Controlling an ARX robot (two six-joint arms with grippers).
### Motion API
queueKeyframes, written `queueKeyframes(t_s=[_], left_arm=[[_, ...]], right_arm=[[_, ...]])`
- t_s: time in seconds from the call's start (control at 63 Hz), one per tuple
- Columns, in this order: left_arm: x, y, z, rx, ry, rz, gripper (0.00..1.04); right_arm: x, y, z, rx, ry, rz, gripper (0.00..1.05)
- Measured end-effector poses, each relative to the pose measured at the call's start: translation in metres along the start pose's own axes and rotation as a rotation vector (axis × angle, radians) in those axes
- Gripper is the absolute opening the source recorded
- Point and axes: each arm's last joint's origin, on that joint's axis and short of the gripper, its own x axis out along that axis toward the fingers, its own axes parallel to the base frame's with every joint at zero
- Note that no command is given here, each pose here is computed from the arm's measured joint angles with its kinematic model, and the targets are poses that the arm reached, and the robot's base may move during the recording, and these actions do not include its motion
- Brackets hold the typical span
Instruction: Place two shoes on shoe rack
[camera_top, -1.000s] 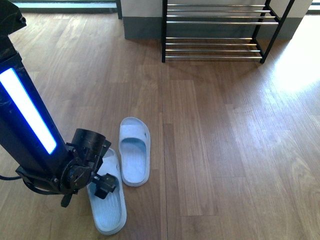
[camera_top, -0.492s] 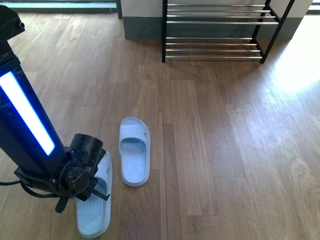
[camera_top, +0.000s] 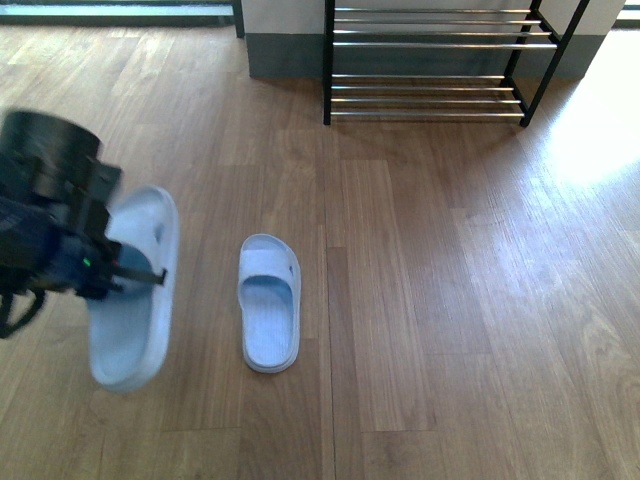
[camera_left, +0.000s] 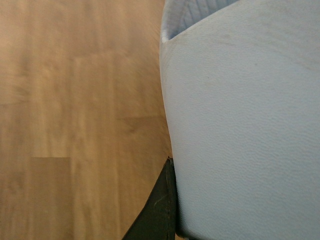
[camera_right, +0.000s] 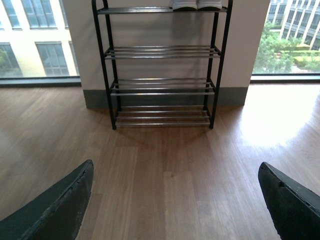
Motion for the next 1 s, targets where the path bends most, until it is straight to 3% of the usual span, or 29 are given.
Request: queueKeyframes(t_s=[0.175,0.302,0.556,0.683,1.0], left_arm=[[-0.086,0.04,0.009,-0.118,-0.102,0.048,0.02],[-0.155,0.051,-0.004,-0.145,-0.201,0.055,0.02],[-0.236,0.063,-0.042,-0.165,-0.381,0.174,0.02],[-0.251,0.068,-0.045,-0.196,-0.451,0.197,0.02],[-0.25,0.068,-0.047,-0.186,-0.446,0.197,0.02]], right_arm=[[0.0,0.0,0.0,0.0,0.0,0.0,0.95],[0.0,0.0,0.0,0.0,0.0,0.0,0.95],[0.0,0.0,0.0,0.0,0.0,0.0,0.95],[0.0,0.0,0.0,0.0,0.0,0.0,0.95],[0.0,0.0,0.0,0.0,0.0,0.0,0.95]])
